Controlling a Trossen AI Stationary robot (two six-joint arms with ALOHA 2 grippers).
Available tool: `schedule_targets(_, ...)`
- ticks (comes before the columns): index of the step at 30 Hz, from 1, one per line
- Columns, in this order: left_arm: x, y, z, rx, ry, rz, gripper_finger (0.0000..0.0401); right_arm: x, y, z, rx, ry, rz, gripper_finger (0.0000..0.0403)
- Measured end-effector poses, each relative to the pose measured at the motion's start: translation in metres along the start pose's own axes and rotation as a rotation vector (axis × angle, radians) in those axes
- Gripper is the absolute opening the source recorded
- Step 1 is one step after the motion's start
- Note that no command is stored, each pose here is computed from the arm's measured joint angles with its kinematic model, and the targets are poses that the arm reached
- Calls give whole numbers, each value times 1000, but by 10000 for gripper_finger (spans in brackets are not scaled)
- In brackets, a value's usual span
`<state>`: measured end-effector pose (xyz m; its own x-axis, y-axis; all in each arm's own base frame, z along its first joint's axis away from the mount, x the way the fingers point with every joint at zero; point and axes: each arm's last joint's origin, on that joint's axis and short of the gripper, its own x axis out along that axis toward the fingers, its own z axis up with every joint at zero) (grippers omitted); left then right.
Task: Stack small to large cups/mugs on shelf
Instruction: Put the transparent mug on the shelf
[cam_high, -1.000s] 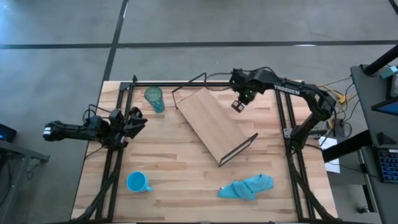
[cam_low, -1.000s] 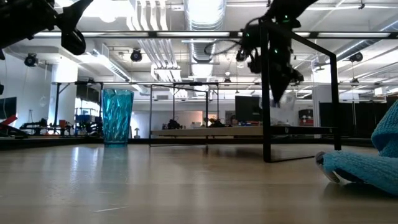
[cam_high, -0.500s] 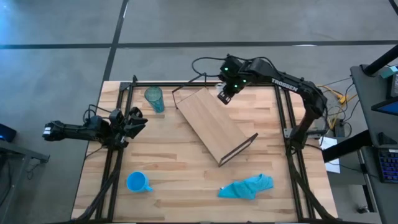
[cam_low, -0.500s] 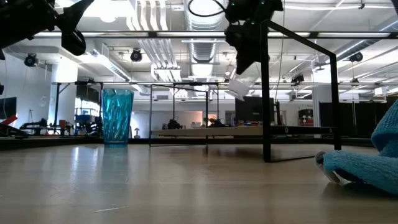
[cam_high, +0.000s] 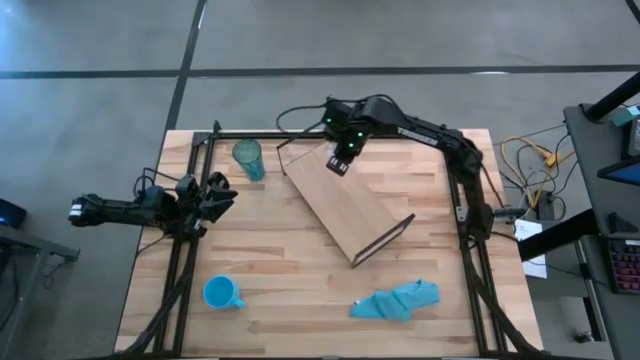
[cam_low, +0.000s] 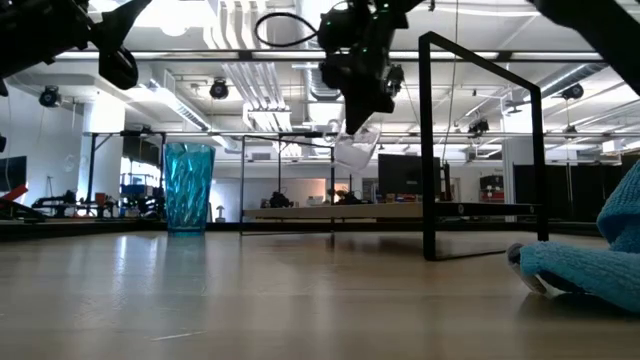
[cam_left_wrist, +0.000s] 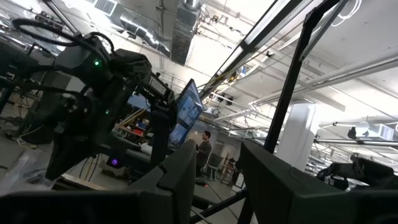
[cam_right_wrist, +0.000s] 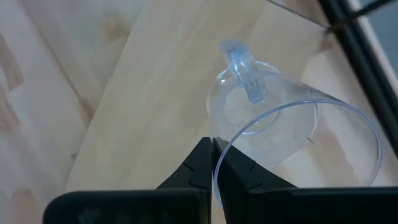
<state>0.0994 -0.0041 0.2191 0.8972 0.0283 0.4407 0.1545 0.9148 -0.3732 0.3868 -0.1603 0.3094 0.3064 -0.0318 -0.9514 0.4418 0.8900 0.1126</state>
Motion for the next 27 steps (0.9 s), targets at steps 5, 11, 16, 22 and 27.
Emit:
schedule_targets(5,0,0,0,0,0,0,114,15,10,12,-44,22,34,9)
schedule_targets(11,0,0,0,0,0,0,114,28,20,18,-83,36,59,9)
schedule_targets(16,0,0,0,0,0,0,114,37,23,19,-112,50,61,9)
schedule_targets(22,0,0,0,0,1,0,114,46,25,23,-117,32,63,9)
schedule_targets(27,0,0,0,0,2,0,114,47,25,26,-125,10,65,9)
